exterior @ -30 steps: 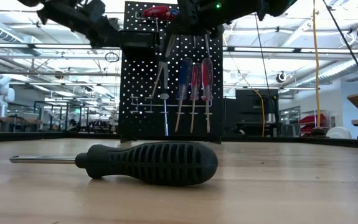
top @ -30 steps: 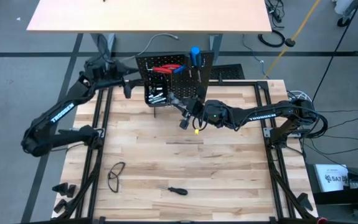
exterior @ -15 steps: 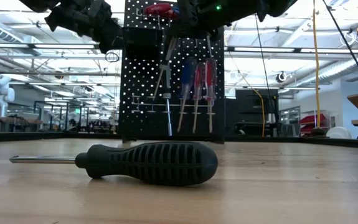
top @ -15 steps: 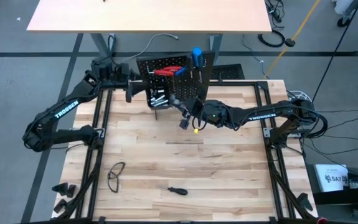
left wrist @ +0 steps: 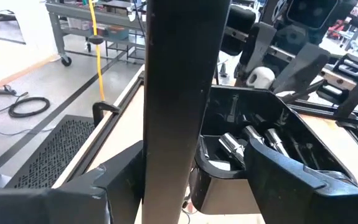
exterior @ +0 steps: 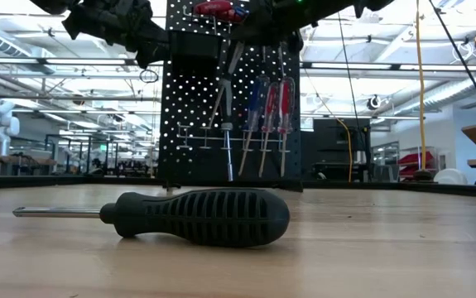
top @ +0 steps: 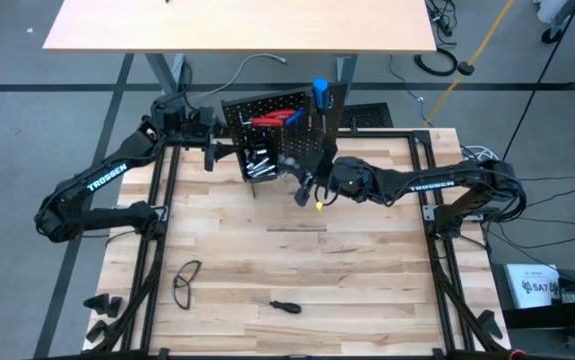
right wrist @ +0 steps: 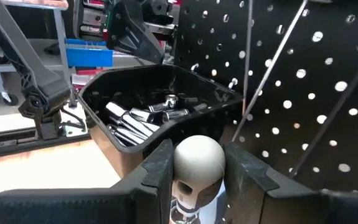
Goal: Hang tools onto peg board
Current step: Hang the gray screwdriver on the pegboard
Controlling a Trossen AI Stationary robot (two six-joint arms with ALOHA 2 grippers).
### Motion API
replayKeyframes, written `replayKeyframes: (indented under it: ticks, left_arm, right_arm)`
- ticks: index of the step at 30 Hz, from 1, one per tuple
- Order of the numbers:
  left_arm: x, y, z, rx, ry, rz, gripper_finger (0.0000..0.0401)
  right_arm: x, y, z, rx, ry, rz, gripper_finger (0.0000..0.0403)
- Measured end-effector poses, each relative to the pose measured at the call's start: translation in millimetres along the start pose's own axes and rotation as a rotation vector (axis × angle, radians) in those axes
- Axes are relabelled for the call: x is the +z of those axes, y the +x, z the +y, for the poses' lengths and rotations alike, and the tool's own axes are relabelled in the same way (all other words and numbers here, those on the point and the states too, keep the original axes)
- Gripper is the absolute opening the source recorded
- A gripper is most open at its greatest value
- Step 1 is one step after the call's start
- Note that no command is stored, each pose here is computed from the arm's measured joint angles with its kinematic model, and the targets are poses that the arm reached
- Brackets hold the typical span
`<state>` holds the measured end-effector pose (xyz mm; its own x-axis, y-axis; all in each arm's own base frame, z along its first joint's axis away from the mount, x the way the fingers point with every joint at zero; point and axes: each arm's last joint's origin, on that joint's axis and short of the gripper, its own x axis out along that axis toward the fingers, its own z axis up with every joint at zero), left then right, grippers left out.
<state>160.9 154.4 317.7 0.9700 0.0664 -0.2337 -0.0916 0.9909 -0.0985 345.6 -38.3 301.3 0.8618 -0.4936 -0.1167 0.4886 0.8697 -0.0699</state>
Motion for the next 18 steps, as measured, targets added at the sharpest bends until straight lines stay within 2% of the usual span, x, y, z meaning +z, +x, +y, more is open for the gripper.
replayKeyframes:
  ticks: [18]
  left_arm:
    - [1.1, 5.6, -6.7, -0.021, 0.014, 0.002, 0.0260]
  right_arm:
    - [0.4, 3.2, -12.2, 0.018, 0.079, 0.016, 0.0098]
